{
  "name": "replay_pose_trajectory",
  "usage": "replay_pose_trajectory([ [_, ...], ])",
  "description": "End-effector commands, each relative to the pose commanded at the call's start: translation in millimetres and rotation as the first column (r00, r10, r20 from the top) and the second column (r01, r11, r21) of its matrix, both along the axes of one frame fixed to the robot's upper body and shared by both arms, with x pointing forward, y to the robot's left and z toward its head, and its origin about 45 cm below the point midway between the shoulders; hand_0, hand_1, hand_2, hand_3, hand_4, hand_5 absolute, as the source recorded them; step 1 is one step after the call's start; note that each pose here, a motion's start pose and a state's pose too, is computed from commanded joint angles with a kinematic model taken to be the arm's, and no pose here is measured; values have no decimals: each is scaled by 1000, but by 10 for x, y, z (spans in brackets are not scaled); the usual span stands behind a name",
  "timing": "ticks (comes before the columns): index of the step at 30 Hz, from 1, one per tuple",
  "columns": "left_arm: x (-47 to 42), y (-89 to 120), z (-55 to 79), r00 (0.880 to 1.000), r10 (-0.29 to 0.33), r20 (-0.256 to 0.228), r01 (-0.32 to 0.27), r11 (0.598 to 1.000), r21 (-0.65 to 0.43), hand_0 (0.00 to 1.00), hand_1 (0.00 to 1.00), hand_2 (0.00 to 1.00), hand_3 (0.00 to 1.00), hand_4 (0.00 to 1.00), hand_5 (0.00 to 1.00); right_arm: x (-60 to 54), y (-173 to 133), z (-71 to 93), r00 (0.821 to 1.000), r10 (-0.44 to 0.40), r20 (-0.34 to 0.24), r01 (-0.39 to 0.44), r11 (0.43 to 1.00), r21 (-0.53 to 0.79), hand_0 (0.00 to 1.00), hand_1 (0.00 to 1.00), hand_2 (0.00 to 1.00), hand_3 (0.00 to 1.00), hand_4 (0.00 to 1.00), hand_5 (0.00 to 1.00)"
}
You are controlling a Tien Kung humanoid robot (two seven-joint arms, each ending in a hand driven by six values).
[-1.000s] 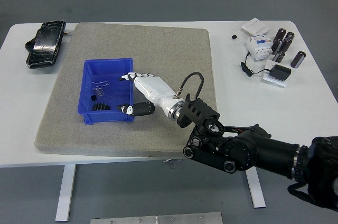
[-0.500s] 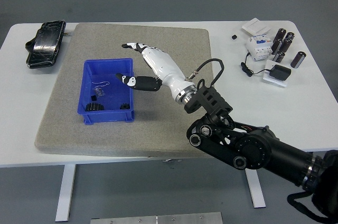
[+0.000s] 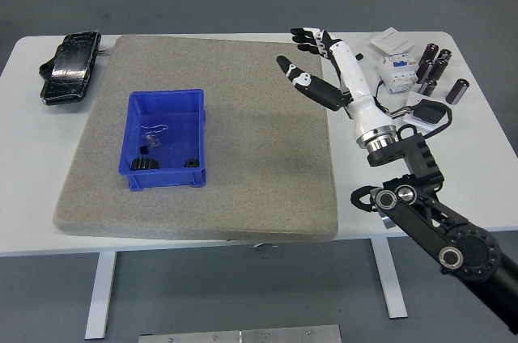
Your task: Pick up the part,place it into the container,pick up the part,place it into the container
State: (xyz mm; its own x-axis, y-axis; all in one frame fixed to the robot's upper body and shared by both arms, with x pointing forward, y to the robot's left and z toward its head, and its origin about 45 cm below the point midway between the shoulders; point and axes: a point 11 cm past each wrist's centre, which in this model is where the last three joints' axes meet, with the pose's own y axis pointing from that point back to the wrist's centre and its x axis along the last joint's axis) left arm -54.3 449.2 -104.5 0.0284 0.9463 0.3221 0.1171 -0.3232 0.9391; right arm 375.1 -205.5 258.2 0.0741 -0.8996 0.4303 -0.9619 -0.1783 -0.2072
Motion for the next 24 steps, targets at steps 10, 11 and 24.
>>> replay_pose_trajectory([
  [10,96,61,19,1000,1,29,-2,1000,9,663,620,583,584,659,547,-188,-792,-294,976,-208,-73,218,954,203,750,706,740,723,813,518],
  [11,101,61,19,999,4,33,-4,1000,9,663,620,583,584,659,547,-228,-845,-356,970,-224,-93,240,944,227,750,706,740,723,813,518],
  [24,161,118,40,999,9,52,-10,1000,19,663,619,581,583,671,533,-367,-1254,-382,936,-334,-111,352,885,305,718,677,716,683,767,490],
])
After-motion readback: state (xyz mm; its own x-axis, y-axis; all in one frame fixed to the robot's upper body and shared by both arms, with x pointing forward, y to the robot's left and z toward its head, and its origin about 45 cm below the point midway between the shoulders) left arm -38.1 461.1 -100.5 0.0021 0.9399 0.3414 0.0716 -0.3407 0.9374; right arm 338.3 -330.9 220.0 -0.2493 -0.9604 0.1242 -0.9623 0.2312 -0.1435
